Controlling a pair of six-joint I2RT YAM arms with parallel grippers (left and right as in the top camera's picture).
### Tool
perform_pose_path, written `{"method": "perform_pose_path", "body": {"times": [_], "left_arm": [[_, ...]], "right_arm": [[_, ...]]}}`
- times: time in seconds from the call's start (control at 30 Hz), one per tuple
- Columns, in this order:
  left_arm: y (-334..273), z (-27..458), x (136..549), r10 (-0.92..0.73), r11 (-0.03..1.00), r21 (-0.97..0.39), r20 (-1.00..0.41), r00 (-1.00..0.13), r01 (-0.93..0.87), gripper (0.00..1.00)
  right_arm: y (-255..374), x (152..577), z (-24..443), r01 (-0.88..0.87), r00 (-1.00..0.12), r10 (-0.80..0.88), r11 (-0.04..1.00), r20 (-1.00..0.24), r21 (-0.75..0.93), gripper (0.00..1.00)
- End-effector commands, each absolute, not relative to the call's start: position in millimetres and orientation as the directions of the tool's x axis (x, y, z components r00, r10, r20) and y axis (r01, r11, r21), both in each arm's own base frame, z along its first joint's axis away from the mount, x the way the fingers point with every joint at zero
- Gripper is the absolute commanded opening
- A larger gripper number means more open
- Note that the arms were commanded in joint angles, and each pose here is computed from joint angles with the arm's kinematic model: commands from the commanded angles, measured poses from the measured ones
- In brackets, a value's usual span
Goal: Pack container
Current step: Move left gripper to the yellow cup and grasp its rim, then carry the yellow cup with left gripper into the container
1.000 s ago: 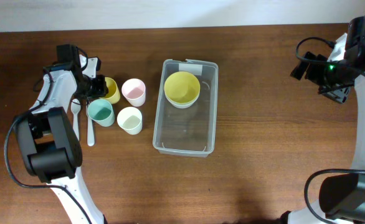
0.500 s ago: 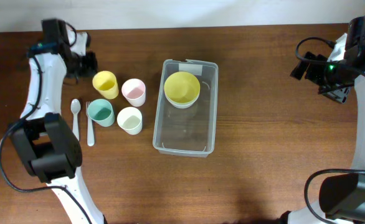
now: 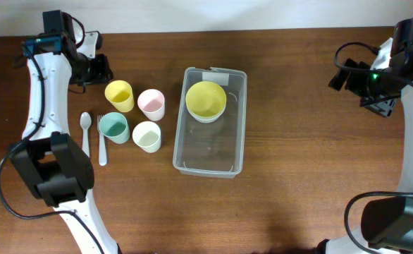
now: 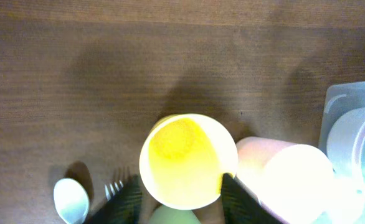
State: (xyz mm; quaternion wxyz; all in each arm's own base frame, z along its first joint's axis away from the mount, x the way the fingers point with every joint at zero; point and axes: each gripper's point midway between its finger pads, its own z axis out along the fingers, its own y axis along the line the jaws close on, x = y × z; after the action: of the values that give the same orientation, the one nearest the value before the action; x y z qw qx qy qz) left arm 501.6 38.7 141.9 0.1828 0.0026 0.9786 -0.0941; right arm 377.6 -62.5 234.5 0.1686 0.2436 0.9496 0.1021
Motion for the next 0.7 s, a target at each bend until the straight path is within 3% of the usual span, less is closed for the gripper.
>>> {"method": "perform_pose_path", "body": {"times": [0.0, 0.07, 0.43, 0.53, 0.67], "left_arm": [[37, 120, 492, -0.024, 0.981, -0.191, -0.296, -0.955, 0.034, 0.54], [36, 106, 486, -0.026, 0.98, -0.197, -0.263, -0.965, 0.028, 0.6], [50, 61, 485, -0.026, 0.992, -0.124, -0.241, -0.97, 0.004, 0.57], [51, 56, 488, -0.026, 0.993, -0.121, -0.247, -0.969, 0.005, 0.44], [50, 43, 489, -0.026, 0.992, -0.127, -0.229, -0.973, 0.003, 0.13]], "right_arm": [[-63, 378, 239, 0.421, -0.822, 0.492, 0.864, -0.286, 0.276, 0.99], [-63, 378, 239, 0.421, -0.822, 0.492, 0.864, -0.286, 0.276, 0.99], [-63, 378, 239, 0.421, -0.822, 0.492, 0.864, -0.286, 0.276, 0.99], [-63, 378, 239, 0.421, -0.822, 0.492, 0.864, -0.286, 0.276, 0.99], [-63, 378, 239, 0.421, -0.822, 0.492, 0.864, -0.286, 0.276, 0.99]]}}
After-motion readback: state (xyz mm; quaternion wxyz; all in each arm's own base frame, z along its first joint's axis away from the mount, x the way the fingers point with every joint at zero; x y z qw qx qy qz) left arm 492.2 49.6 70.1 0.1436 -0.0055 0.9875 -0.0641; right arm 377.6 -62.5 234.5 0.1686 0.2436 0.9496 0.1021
